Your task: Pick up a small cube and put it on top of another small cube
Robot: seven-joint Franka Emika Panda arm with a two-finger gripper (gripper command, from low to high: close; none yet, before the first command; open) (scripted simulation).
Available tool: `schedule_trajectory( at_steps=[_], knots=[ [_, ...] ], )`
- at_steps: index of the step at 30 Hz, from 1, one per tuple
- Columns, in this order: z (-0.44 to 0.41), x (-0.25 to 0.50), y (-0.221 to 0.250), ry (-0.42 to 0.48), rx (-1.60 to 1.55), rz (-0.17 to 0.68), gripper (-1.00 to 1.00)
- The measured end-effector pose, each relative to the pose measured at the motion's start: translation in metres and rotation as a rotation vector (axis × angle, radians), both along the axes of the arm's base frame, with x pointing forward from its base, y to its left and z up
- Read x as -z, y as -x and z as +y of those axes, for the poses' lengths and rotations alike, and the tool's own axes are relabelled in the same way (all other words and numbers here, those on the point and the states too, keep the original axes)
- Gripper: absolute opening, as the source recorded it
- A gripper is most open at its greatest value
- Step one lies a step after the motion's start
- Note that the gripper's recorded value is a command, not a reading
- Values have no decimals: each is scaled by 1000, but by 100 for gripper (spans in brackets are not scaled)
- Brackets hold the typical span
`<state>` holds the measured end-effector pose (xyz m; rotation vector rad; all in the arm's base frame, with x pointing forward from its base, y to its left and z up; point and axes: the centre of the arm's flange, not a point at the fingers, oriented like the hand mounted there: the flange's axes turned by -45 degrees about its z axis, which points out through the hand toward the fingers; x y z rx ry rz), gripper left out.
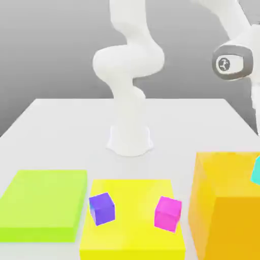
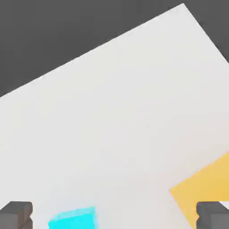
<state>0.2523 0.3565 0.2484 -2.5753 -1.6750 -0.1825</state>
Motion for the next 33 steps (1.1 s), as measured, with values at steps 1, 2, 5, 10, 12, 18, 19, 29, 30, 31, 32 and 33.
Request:
schedule_trajectory(
  at_steps=[1, 2, 5, 10, 12, 18, 19, 29, 30, 31, 32, 33],
  knots=[
    [-8, 15, -5, 36, 4, 14, 0],
    [-12, 30, -2, 72, -28, 30, 0],
    [-15, 69, 5, 113, -66, 57, 0],
    [-17, 119, 7, 119, -72, 61, -100],
    [-17, 119, 7, 119, -72, 61, -100],
    [-16, 110, 7, 120, -72, 61, -100],
    [-16, 101, 6, 119, -72, 61, -100],
    [14, -29, -35, -33, -18, 4, -100],
    [10, -43, -47, -46, -30, -10, -100],
    [5, -58, -58, -58, -44, -25, -100],
    [-3, -71, -72, -65, -54, -39, -100],
    [-15, -82, -87, -67, -61, -51, -100]
  ],
)
